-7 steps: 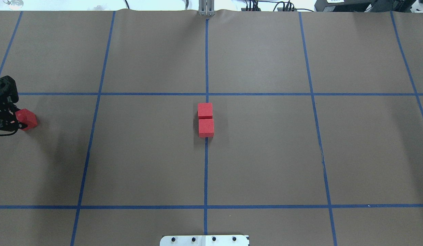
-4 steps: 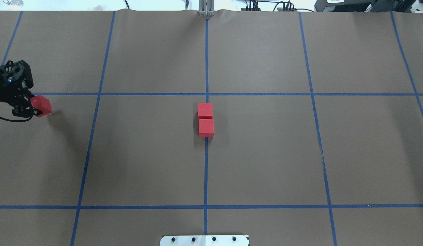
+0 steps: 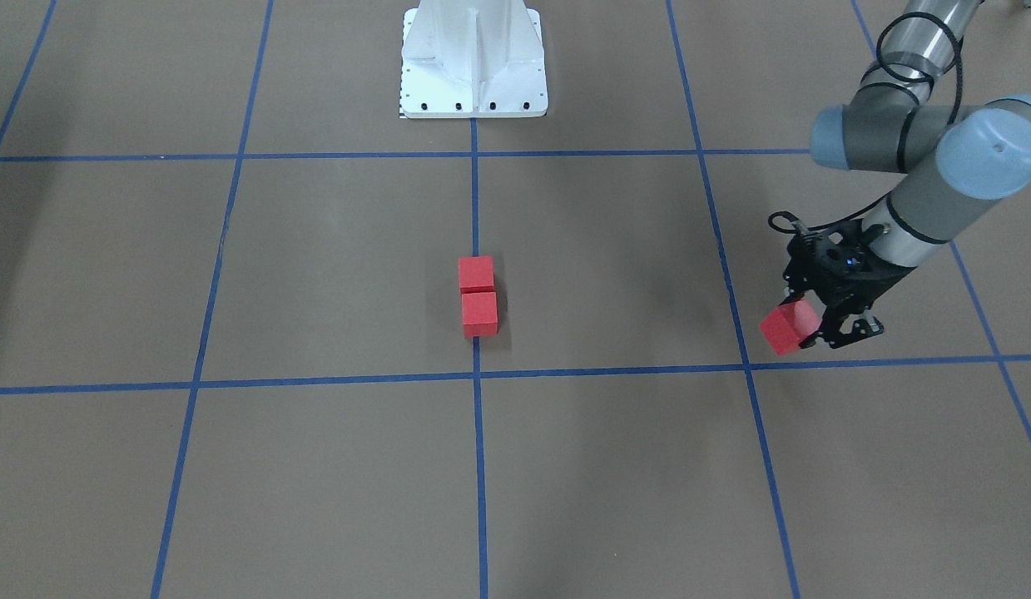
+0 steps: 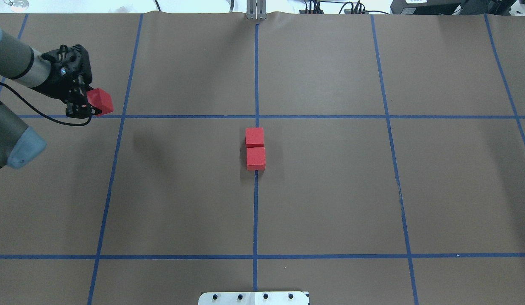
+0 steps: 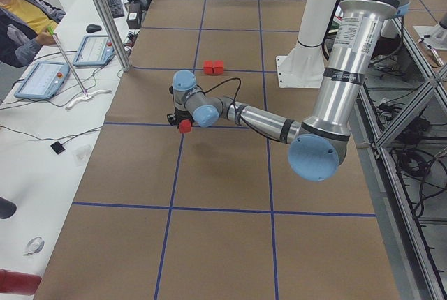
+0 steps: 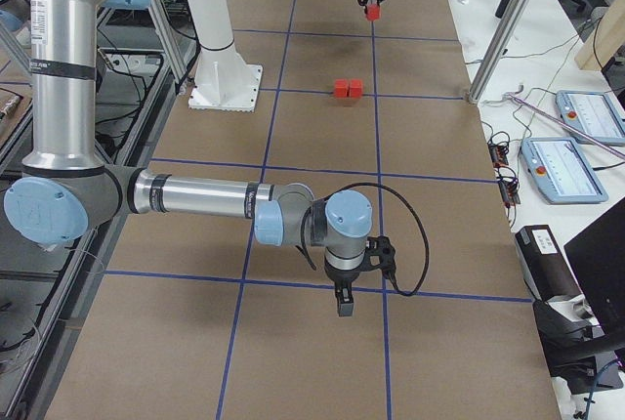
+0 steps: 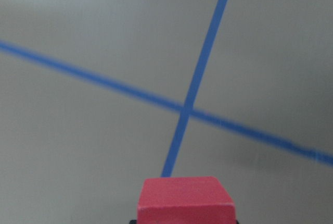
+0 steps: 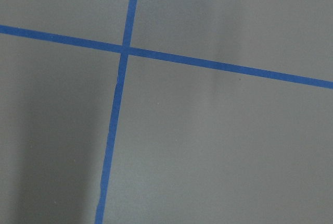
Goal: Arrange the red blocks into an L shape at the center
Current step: 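Carry the edge cube with the left gripper toward the cube pair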
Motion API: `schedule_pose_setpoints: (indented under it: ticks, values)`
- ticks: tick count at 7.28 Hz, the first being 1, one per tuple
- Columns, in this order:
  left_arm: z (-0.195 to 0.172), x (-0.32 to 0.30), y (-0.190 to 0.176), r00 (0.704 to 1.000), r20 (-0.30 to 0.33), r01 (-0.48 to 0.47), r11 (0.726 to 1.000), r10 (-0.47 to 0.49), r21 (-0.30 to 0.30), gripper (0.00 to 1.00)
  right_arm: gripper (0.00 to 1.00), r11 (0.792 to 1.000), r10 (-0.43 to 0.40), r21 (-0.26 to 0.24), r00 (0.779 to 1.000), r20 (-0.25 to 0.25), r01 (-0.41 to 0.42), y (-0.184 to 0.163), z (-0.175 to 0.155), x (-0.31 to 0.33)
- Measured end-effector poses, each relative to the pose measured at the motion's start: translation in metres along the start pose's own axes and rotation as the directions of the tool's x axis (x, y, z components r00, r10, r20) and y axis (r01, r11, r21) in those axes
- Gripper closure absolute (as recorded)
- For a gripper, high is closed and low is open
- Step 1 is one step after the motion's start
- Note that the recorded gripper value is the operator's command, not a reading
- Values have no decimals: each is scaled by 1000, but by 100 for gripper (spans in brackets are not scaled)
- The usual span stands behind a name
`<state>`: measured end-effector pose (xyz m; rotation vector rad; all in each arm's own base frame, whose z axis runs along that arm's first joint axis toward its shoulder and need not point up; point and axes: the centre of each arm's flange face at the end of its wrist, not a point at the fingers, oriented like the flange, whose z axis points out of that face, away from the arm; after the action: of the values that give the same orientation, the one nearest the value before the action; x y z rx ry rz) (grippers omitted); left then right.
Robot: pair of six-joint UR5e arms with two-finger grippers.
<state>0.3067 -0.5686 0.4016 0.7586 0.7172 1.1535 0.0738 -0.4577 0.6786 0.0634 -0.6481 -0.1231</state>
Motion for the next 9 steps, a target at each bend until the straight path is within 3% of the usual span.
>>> schedule_pose_setpoints:
  ticks: [2,3,5,9]
  values:
    - [15,35,-105,996,-69,-59,998,59,8,100,0,1000,1,-2,1000,1,-1,0,1,1]
    - [19,52,-137,995,-84,-60,998,62,17,100,0,1000,2,-3,1000,2,-2,0,1,1]
    - [39,92,-192,996,-73,-62,998,60,-24,100,0,1000,4,-4,1000,3,-4,0,2,1]
    - [74,122,-284,983,-123,-154,981,139,-122,100,0,1000,9,-10,1000,5,-9,2,5,3]
